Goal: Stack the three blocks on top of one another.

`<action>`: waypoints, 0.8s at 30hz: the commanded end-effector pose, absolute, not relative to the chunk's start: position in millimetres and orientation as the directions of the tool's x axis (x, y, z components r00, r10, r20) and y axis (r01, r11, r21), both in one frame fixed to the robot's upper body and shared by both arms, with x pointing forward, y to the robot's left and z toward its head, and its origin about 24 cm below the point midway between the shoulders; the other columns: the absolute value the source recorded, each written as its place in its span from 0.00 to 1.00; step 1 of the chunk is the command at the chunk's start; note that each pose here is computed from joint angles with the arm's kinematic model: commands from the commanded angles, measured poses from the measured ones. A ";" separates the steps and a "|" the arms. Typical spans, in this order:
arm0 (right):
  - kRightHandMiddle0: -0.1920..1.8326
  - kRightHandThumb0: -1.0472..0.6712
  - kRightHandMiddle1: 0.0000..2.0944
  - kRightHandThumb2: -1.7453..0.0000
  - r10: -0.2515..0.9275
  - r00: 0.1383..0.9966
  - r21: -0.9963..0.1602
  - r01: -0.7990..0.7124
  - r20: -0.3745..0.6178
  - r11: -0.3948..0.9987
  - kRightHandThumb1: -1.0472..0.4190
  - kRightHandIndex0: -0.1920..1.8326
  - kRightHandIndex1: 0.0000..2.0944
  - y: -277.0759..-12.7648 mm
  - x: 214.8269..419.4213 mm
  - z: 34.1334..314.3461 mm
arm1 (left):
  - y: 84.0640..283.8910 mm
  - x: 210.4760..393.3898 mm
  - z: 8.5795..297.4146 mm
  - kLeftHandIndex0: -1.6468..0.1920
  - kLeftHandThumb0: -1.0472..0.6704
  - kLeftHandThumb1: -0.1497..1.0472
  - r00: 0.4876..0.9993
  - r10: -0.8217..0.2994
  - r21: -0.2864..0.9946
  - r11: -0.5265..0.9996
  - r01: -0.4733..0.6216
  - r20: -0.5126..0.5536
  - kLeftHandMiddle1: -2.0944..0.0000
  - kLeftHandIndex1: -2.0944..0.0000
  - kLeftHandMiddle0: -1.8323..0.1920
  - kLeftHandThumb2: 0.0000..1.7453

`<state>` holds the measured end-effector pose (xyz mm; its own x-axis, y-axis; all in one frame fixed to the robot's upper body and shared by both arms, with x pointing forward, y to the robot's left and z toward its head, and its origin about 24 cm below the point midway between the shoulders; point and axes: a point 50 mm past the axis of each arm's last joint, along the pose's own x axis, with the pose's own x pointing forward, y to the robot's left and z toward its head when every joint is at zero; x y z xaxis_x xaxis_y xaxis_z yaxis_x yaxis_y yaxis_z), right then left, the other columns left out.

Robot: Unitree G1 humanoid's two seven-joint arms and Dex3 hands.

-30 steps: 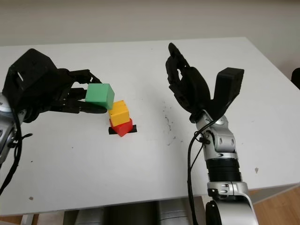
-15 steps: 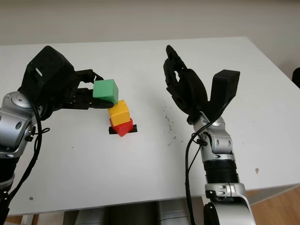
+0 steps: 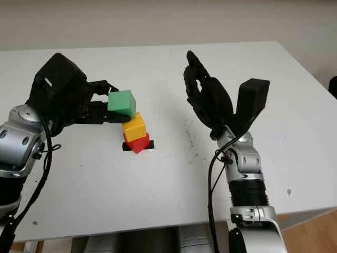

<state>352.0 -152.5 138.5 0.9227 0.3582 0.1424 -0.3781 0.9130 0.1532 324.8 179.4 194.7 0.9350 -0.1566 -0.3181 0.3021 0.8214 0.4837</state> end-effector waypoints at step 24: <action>0.06 0.27 0.03 0.65 0.350 0.925 0.161 -0.371 0.144 0.915 0.00 0.02 0.03 -152.0 349.4 139.4 | 169.5 326.1 206.1 0.70 0.44 0.95 0.930 -0.189 0.539 0.772 0.338 -0.314 0.96 0.17 0.72 0.03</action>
